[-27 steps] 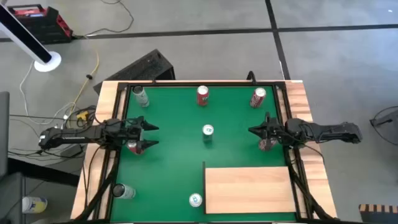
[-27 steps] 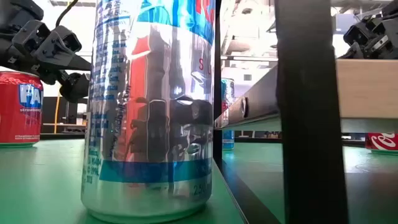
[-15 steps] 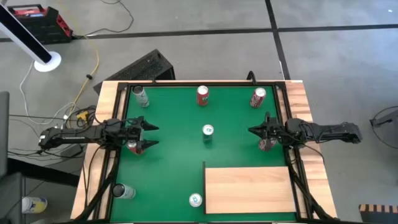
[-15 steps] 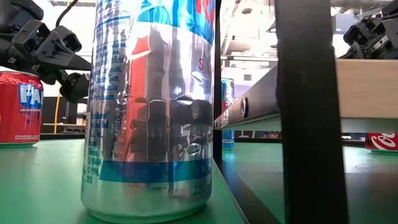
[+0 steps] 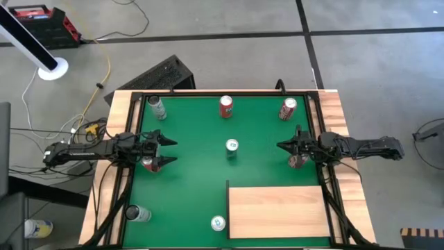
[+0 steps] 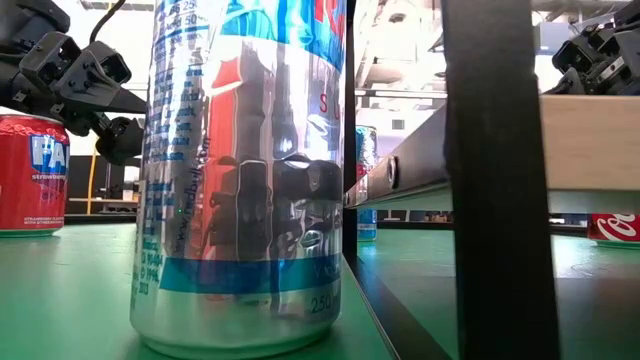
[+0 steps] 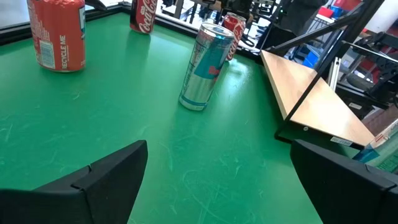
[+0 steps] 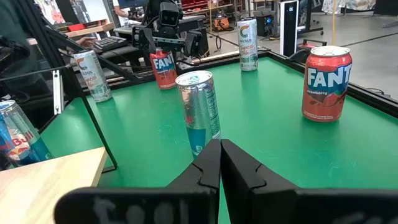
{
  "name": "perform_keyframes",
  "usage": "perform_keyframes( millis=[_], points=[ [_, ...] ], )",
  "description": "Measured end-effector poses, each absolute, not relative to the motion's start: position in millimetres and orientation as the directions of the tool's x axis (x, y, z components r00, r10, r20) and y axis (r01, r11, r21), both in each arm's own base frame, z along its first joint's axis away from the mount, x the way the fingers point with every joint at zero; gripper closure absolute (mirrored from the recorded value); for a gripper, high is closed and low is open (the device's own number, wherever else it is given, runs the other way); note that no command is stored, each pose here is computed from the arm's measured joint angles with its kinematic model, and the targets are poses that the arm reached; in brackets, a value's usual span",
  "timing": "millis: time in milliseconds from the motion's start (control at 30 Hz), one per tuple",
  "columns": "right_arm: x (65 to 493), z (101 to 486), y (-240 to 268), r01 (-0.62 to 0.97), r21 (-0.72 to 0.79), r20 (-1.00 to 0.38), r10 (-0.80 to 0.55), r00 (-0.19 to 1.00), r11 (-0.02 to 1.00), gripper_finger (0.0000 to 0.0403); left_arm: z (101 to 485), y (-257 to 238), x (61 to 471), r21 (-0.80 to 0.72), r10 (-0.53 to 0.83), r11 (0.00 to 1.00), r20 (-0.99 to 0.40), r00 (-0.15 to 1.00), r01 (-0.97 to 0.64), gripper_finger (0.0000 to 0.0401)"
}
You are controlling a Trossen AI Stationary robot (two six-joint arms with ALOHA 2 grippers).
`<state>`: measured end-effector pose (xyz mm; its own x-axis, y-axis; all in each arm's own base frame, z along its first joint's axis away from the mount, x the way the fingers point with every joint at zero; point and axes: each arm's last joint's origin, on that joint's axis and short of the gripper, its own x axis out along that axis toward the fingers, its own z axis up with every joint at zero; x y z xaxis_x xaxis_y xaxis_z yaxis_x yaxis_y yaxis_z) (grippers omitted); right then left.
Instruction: Place canned beverage on shelf
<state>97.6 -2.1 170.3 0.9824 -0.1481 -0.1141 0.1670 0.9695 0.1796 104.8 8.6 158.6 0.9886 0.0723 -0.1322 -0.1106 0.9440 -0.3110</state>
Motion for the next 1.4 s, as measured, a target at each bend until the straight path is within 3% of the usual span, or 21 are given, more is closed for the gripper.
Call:
perform_keyframes(
  millis=[1400],
  points=[
    [97.6,170.3,-2.1,0.167,0.180,-0.114,-0.148,0.982,0.969,0.0365,158.7,8.6,104.8,-0.353,0.072,0.928,-0.132,0.989,-0.115,0.0021]
  ],
)
